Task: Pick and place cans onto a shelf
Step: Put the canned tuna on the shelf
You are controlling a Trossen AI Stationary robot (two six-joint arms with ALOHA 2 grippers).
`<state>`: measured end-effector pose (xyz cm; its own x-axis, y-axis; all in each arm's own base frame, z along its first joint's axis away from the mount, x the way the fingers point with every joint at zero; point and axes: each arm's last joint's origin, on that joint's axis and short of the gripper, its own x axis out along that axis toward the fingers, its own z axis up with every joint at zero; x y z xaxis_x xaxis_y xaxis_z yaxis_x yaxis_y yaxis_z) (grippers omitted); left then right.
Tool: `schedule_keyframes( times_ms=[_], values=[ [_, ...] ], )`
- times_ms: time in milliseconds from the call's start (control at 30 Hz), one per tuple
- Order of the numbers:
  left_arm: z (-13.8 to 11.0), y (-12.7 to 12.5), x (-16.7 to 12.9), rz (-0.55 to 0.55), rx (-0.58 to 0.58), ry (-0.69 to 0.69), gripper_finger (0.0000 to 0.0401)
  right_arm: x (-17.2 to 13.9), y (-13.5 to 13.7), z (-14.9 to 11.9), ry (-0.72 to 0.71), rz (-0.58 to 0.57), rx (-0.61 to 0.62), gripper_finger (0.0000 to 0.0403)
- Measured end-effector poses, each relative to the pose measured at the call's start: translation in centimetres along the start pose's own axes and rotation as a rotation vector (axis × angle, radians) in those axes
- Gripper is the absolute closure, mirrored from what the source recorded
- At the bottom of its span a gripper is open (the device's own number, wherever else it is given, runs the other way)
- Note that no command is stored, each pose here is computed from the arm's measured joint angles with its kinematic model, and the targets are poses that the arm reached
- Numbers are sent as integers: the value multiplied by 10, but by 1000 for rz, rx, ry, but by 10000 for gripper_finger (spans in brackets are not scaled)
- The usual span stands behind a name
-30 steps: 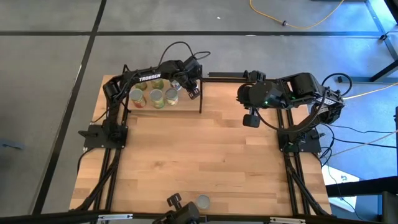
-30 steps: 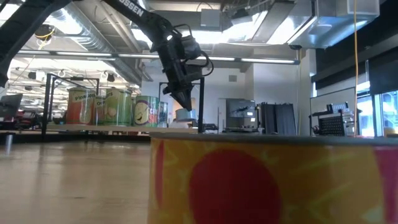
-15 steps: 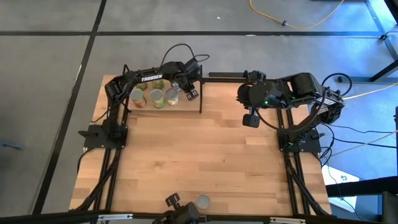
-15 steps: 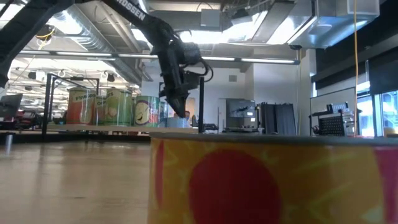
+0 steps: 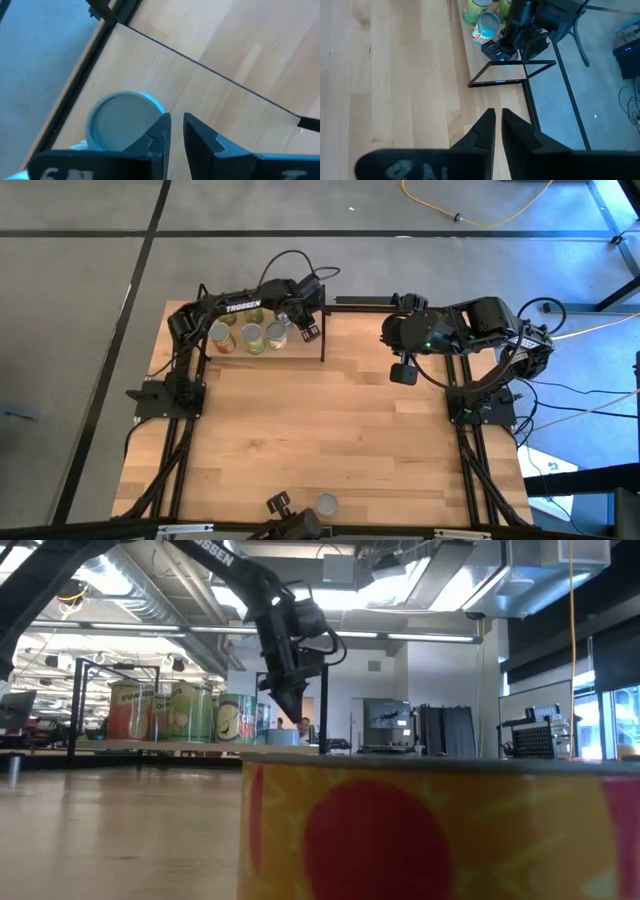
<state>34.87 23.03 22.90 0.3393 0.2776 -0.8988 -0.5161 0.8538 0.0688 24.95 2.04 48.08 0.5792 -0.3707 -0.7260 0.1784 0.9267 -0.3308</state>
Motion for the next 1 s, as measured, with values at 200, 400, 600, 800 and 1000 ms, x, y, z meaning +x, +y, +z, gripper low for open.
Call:
schedule_keyframes(
  times_ms=[200,400,600,800,1000],
  values=[
    [14,4,-21,52,0,-24,359,0,0,0,0,0,3,368],
    [17,9,-43,94,-14,43,395,0,0,0,0,0,3,368],
    [4,19,-37,6,-75,140,400,0,0,0,0,0,3,368],
    [3,26,-30,-41,-36,104,400,0,0,0,0,-1,3,368],
    [0,32,-23,-59,-3,92,401,0,0,0,-1,-2,4,368]
  ],
)
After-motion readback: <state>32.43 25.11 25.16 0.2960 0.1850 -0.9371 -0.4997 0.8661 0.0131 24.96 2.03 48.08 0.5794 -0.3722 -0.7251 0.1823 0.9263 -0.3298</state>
